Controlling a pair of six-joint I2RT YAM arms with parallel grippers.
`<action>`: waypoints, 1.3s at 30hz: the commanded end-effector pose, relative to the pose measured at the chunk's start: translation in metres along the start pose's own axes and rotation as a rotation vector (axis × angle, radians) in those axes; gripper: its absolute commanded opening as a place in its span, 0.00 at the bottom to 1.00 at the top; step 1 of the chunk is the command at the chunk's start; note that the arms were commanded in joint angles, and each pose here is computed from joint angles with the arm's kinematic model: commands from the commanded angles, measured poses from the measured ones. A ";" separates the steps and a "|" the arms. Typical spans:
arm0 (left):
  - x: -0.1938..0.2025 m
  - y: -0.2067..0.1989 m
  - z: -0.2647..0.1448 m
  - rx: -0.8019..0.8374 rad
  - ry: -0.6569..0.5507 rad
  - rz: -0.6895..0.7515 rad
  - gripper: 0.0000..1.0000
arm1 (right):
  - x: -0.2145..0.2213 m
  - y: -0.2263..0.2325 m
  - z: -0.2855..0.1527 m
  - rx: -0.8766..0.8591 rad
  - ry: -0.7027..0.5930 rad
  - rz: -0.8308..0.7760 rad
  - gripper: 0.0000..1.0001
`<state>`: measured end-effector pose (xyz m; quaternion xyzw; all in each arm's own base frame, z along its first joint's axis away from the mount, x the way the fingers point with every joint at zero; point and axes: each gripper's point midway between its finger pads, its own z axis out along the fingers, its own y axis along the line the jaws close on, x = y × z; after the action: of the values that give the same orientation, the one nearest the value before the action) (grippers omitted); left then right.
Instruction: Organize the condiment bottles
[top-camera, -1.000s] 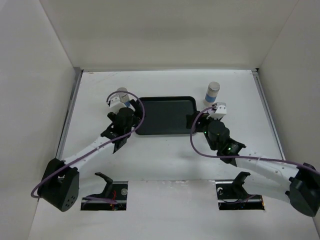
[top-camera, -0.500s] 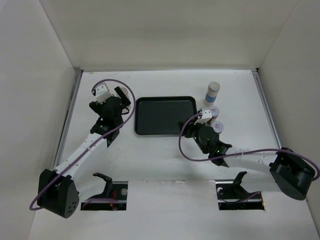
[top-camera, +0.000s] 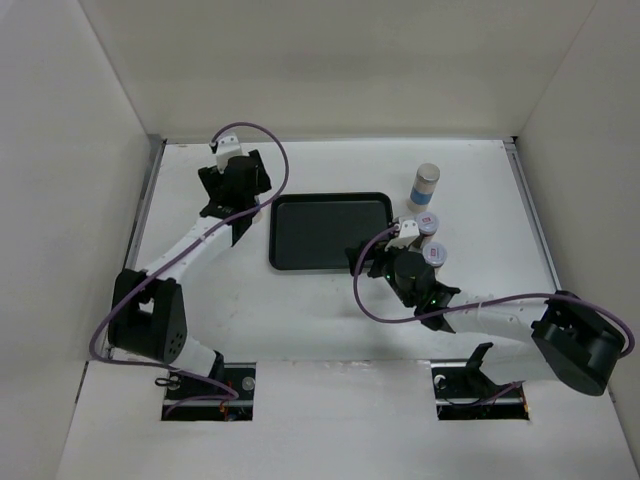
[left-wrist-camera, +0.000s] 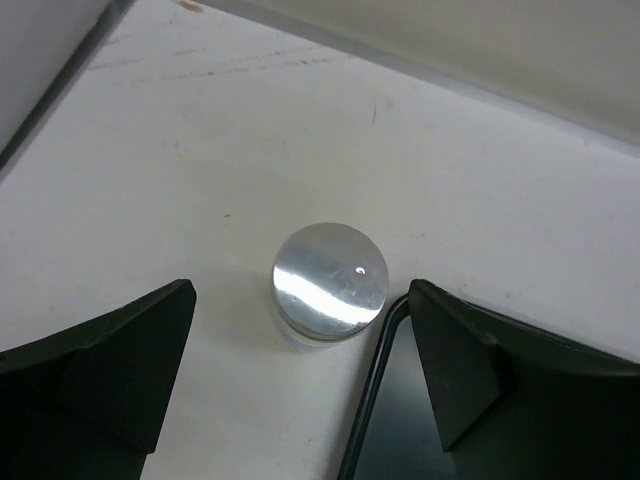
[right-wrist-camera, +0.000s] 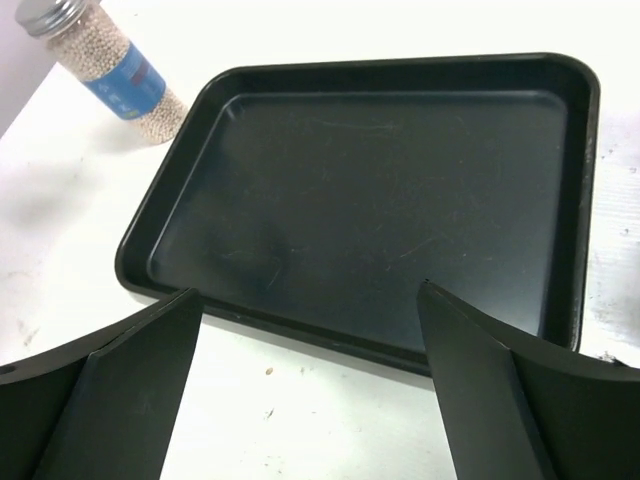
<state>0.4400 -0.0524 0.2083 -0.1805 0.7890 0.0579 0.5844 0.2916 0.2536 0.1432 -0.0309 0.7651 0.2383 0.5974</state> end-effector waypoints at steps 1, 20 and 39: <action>-0.010 -0.019 0.005 0.072 0.028 0.023 0.90 | -0.022 0.022 0.005 -0.065 -0.051 0.045 0.96; -0.011 -0.021 0.025 0.034 0.000 -0.044 0.38 | -0.026 0.021 0.001 -0.082 -0.059 0.068 0.94; -0.024 -0.140 -0.053 0.350 -0.059 -0.027 0.38 | -0.043 -0.018 -0.003 0.007 -0.123 0.135 0.93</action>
<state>0.4327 -0.1804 0.2319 -0.0692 0.7985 -0.0498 0.5960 0.3039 0.2286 0.1602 0.0154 0.7500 0.2567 0.6094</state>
